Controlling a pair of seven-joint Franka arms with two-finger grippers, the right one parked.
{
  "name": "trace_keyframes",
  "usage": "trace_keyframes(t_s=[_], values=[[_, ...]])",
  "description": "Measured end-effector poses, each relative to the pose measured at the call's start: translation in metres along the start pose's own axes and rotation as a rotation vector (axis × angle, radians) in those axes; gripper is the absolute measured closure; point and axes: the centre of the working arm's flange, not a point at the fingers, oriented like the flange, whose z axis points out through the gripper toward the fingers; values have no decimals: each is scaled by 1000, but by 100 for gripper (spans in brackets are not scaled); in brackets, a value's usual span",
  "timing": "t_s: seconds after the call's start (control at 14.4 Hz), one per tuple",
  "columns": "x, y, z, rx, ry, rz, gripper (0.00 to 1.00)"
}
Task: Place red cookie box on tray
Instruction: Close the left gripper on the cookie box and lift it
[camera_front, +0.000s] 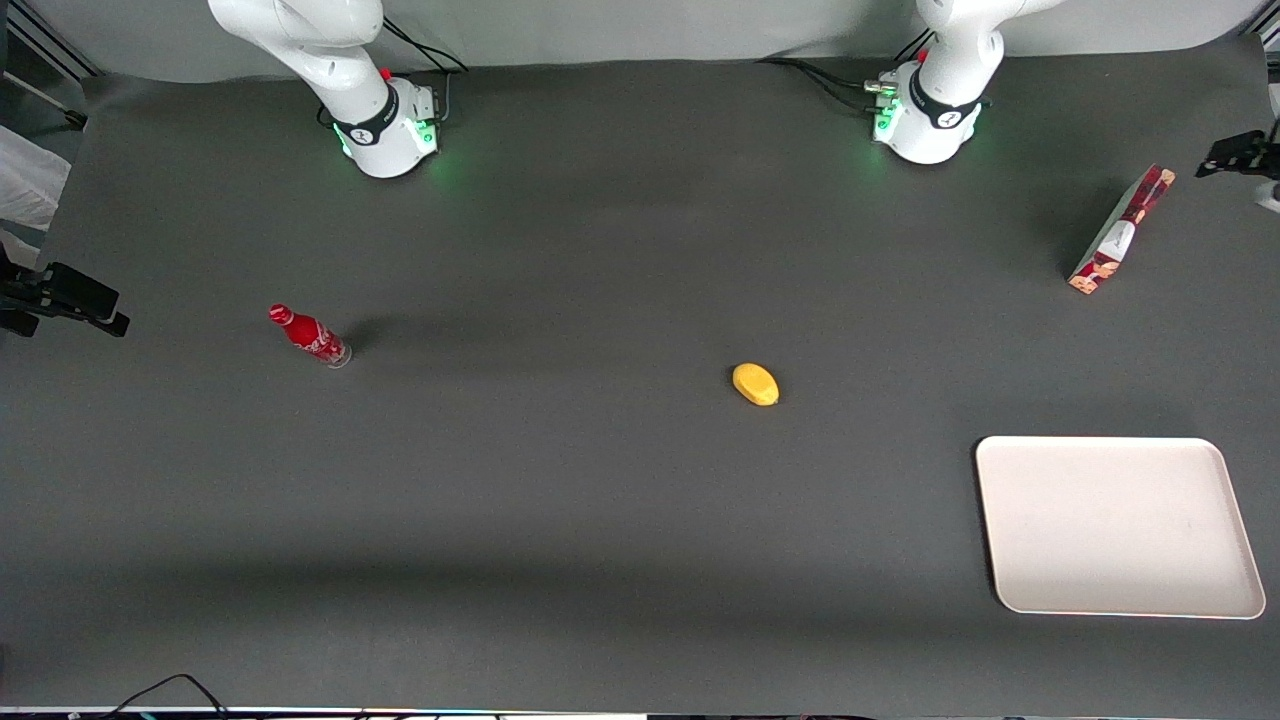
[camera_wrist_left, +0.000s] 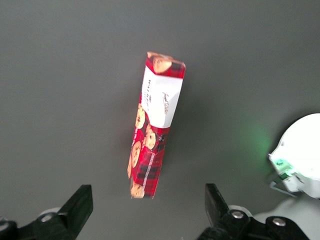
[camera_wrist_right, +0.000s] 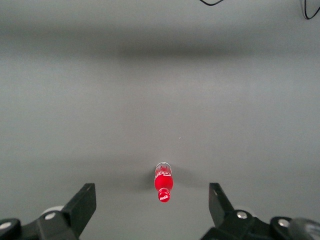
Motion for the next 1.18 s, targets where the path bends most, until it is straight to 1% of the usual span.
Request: trace_keyframes(t_s=[0.14, 0.28, 0.42, 0.55, 0.62, 0.69, 0.9, 0.97, 1.11, 1.18], values=[[-13, 4, 45, 12, 50, 22, 0], [-14, 14, 83, 40, 96, 32, 0], [-11, 22, 110, 83, 136, 57, 0], [-14, 20, 125, 131, 165, 77, 0], [-14, 17, 137, 156, 172, 83, 0], [-12, 18, 145, 162, 170, 87, 0], [-13, 26, 173, 147, 159, 85, 0], [-15, 28, 179, 151, 163, 79, 0], [-15, 28, 187, 180, 175, 74, 1], [-15, 26, 190, 194, 175, 73, 12]])
